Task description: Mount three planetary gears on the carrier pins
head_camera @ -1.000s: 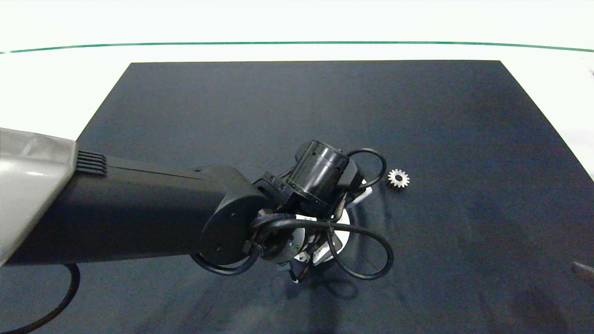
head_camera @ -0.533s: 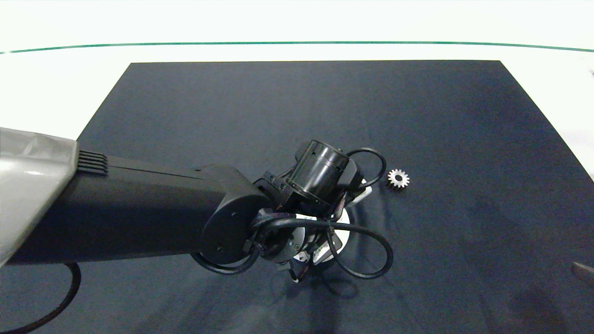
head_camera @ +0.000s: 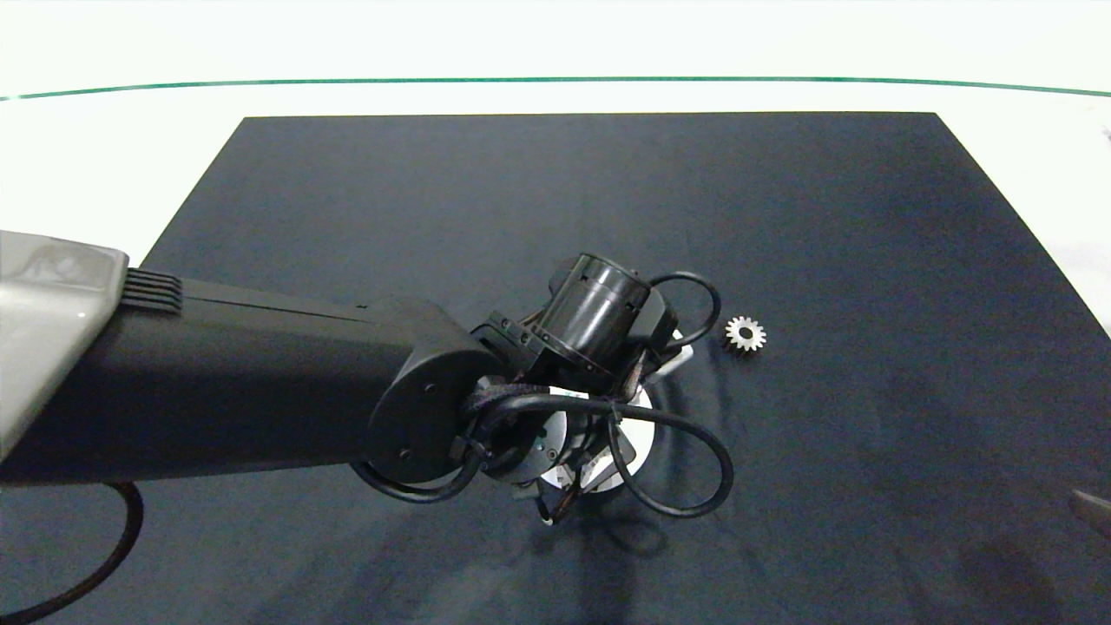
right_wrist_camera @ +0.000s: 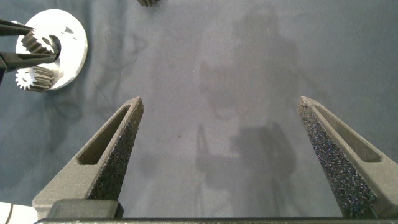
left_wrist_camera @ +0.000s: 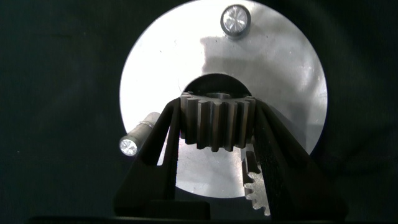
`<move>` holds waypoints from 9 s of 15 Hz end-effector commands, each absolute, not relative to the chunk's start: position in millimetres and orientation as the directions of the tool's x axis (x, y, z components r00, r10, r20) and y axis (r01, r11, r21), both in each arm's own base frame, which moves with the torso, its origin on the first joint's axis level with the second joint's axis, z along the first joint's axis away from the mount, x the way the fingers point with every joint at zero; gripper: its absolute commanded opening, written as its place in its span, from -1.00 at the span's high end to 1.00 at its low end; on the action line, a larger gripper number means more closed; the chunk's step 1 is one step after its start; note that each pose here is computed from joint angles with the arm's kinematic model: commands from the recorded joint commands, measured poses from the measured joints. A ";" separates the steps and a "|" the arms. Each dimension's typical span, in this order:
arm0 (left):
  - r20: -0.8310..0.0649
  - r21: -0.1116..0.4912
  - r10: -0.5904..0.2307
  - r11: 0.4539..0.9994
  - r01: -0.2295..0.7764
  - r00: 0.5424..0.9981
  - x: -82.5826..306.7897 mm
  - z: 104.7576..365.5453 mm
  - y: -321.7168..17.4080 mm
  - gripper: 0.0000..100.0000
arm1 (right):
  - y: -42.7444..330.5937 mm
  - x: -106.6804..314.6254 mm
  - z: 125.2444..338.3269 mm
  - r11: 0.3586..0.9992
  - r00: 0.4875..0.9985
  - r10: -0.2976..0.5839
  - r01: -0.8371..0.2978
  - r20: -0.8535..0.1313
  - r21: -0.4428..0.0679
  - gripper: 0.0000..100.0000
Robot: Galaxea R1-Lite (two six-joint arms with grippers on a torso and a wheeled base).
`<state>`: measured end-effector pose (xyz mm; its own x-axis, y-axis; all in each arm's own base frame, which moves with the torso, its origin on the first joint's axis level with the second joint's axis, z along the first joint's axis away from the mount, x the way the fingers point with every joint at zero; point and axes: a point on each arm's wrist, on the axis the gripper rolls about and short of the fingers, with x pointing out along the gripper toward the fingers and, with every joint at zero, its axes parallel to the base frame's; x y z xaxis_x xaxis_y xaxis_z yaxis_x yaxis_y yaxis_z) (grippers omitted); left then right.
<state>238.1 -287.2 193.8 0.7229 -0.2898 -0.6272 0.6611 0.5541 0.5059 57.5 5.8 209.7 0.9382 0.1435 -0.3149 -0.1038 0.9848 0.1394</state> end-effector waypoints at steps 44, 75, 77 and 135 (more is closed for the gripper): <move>-0.368 0.210 -0.359 0.866 0.453 0.858 263.8 160.7 -140.2 0.56 | 5.5 53.1 206.2 0.984 0.939 0.143 -0.103 -0.313 0.142 -1.00; -0.405 0.225 -0.478 0.774 0.591 0.780 211.4 207.8 -200.5 0.56 | 5.7 53.4 205.3 0.984 0.937 0.146 -0.104 -0.317 0.145 -1.00; -0.407 0.232 -0.476 0.771 0.592 0.780 213.2 205.8 -205.8 0.56 | 5.7 53.4 205.3 0.984 0.937 0.146 -0.104 -0.317 0.146 -1.00; -0.322 0.297 -0.440 0.794 0.531 0.838 237.9 209.0 -206.6 -1.00 | 5.4 53.4 206.1 0.985 0.939 0.140 -0.099 -0.314 0.144 -1.00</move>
<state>244.2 -214.0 193.9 0.8236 -0.4342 -0.3648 0.5458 0.7815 0.3021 52.9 5.4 205.6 0.9392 0.1409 -0.3131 -0.0998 0.9846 0.1436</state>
